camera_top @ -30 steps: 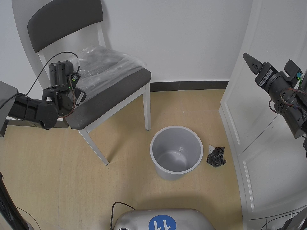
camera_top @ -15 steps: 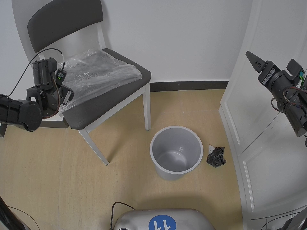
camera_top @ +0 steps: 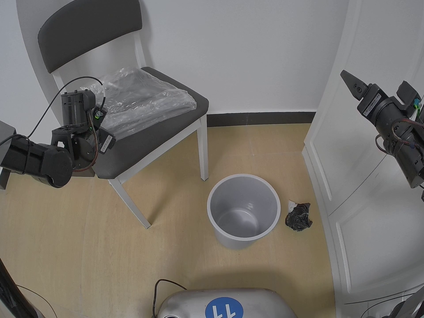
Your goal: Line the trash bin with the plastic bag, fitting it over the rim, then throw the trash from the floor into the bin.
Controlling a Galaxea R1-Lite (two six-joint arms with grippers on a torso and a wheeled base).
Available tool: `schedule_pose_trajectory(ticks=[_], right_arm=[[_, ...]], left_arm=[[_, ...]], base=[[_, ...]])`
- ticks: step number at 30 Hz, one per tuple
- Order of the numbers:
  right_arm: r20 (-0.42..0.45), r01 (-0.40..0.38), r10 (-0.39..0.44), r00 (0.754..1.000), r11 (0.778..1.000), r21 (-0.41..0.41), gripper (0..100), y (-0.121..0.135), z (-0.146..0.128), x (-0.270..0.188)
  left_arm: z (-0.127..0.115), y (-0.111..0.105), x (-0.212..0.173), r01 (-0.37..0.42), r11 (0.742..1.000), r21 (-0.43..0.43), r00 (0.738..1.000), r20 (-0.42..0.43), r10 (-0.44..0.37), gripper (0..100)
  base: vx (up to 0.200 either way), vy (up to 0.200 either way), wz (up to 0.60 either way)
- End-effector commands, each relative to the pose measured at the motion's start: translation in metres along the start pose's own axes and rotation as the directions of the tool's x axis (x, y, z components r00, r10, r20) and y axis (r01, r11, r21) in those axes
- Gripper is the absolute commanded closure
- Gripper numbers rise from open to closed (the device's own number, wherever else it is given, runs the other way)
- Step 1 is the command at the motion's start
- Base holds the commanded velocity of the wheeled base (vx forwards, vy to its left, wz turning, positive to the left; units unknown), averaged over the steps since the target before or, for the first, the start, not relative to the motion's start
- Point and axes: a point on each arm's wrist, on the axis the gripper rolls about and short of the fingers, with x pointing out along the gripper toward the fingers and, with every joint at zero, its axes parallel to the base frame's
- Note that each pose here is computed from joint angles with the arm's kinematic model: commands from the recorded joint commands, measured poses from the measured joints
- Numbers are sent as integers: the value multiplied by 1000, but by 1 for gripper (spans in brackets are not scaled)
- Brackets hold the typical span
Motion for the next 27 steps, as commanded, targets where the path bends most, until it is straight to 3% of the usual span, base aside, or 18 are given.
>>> schedule_pose_trajectory(ticks=[1, 7, 13, 18, 27], right_arm=[[1, -2, 2, 1000, 1000, 1, 0, 0, 0, 0], [2, 0, 0, 1000, 1000, 2, 0, -1, 1, 0], [4, 7, -7, 1000, 1000, -1, 0, -3, 1, 1], [-7, 12, -12, 1000, 1000, -5, 0, -3, -3, 3], [0, 10, -10, 1000, 1000, -2, 0, -3, -1, 2]], left_arm=[[-3, -4, 10, -6, 1000, 10, 1000, -16, 6, 0], [-3, 3, 32, -47, 999, -8, 999, -26, 47, 0], [-11, -2, 42, -41, 999, 2, 998, -47, 41, 0], [-12, -7, 43, -18, 1000, 2, 999, -38, 18, 0], [-6, -8, 50, -46, 999, -11, 999, -8, 46, 0]], base=[[0, 0, 0], [0, 0, 0], [0, 0, 0], [0, 0, 0], [0, 0, 0]])
